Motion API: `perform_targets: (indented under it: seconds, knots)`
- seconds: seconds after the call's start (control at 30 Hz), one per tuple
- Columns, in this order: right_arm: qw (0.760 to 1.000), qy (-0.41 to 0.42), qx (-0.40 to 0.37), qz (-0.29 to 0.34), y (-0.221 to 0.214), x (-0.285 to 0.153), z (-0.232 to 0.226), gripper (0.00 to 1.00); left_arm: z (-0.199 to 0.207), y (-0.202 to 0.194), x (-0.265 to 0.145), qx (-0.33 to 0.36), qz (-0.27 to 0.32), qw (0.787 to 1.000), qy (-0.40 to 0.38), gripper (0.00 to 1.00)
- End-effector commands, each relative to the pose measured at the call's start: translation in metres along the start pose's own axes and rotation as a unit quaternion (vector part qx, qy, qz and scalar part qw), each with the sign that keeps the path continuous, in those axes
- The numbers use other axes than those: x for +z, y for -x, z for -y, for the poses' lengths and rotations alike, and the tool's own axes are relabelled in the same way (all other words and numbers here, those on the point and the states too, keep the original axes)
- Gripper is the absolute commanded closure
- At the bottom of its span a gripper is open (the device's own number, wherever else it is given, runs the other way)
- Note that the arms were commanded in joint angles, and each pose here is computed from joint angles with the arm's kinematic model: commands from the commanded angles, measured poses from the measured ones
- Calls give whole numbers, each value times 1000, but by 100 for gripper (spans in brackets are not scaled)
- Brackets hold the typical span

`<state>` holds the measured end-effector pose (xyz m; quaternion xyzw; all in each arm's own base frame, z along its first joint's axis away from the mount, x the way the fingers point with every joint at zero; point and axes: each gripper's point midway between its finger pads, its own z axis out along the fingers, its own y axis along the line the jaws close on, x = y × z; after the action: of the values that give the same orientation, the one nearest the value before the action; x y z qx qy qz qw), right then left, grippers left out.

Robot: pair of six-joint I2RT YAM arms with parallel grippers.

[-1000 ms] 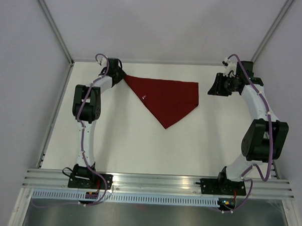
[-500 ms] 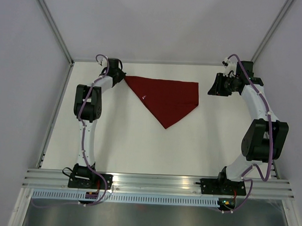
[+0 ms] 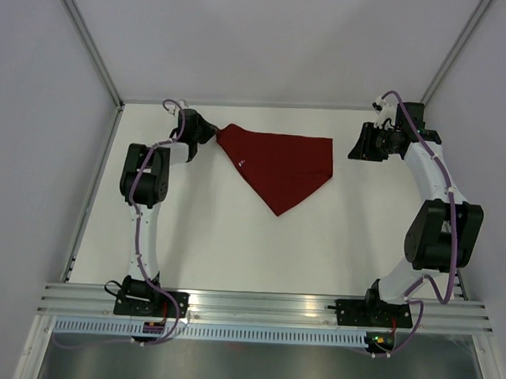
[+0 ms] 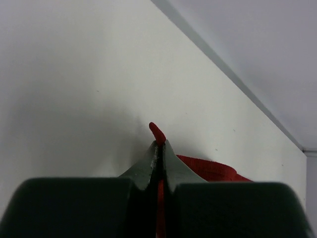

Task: Fold the napkin, place the utensils inside, and roll it up
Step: Fold the napkin at the center of the board.

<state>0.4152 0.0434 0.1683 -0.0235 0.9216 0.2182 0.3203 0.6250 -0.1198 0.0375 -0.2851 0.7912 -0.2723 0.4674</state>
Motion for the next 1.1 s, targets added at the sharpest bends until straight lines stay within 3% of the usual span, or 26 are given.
perform_targets:
  seconds: [0.0,0.3,0.63,1.07]
  knots:
    - [1000,6,-11,17,9,-11,-7,63,95,47,-39,32,65,988,-139,96]
    - [1000,5,-13,19,10,-10,-7,63,125,44,-78,50,80,973,-210,97]
    - [1000,4,-11,20,11,-9,-5,63,160,-29,-116,95,-13,941,-326,98]
    - [1000,7,-10,20,10,-10,-8,63,176,-107,-162,140,-108,897,-405,98]
